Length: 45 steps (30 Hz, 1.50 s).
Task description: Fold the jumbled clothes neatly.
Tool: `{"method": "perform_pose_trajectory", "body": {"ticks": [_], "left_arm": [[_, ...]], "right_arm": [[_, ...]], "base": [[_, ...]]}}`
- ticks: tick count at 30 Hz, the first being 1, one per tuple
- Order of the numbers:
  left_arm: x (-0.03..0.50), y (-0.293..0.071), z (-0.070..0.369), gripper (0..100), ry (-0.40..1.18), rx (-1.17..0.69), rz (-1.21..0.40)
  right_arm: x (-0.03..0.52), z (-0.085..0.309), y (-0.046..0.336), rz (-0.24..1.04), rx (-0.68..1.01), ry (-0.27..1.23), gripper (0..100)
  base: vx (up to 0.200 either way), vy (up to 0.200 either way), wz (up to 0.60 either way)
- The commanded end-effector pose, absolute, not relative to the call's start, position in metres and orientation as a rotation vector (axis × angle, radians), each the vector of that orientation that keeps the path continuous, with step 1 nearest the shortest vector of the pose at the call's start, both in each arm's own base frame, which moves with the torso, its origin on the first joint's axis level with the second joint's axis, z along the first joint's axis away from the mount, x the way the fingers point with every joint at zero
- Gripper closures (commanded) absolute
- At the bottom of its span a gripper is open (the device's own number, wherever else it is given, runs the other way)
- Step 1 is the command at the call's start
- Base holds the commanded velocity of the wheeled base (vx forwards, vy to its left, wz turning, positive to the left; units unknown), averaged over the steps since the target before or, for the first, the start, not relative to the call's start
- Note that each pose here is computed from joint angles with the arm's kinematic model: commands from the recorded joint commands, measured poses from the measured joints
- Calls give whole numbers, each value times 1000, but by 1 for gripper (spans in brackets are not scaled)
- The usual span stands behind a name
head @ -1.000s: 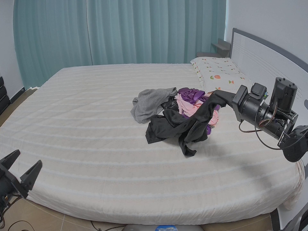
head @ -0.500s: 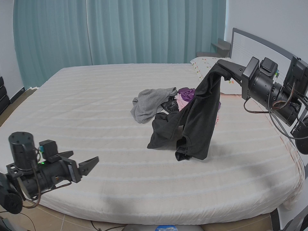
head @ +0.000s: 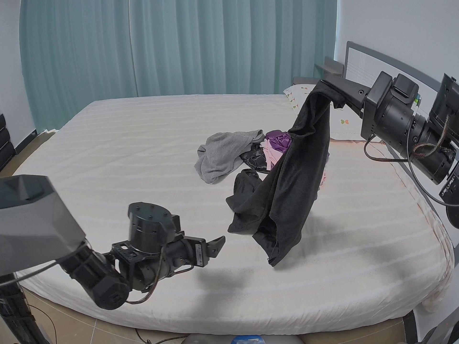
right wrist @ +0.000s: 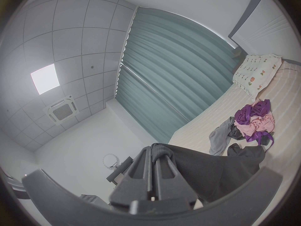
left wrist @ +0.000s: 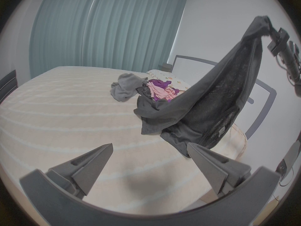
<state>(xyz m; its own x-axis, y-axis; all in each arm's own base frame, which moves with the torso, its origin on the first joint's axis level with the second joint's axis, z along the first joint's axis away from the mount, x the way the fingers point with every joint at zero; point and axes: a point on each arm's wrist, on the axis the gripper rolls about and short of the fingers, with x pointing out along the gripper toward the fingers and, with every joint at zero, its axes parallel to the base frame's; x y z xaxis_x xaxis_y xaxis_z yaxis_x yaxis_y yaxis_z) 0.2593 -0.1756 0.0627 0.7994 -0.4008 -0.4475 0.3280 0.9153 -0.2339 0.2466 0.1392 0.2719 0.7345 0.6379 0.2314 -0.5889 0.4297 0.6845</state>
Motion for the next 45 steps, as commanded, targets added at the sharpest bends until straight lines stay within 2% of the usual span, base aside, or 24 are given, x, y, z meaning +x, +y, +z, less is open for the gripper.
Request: {"method": "perform_pose_trajectory", "body": {"ticks": [1,9,25,31,37,38,45], "left_arm": [[282,-202,24,0,571,-117,-396],[314,-225,-6,0,576,-115,-398],[361,-262,-34,0,568,-122,-412],[392,-267,-57,0,565,-132,-365],[401,-267,-56,0,568,-142,-350],[401,-267,-57,100,568,-144,-346],[397,-258,-40,100,546,-202,-270]], "right_arm": [[245,274,140,775,827,63,100],[247,272,141,772,826,67,100],[247,272,140,775,825,68,100],[248,272,139,771,826,70,100],[252,267,140,759,824,82,100],[253,266,138,752,824,82,100],[263,254,133,706,819,111,100]], "base": [[0,0,0],[0,0,0],[0,0,0],[0,0,0],[0,0,0],[0,0,0],[0,0,0]]}}
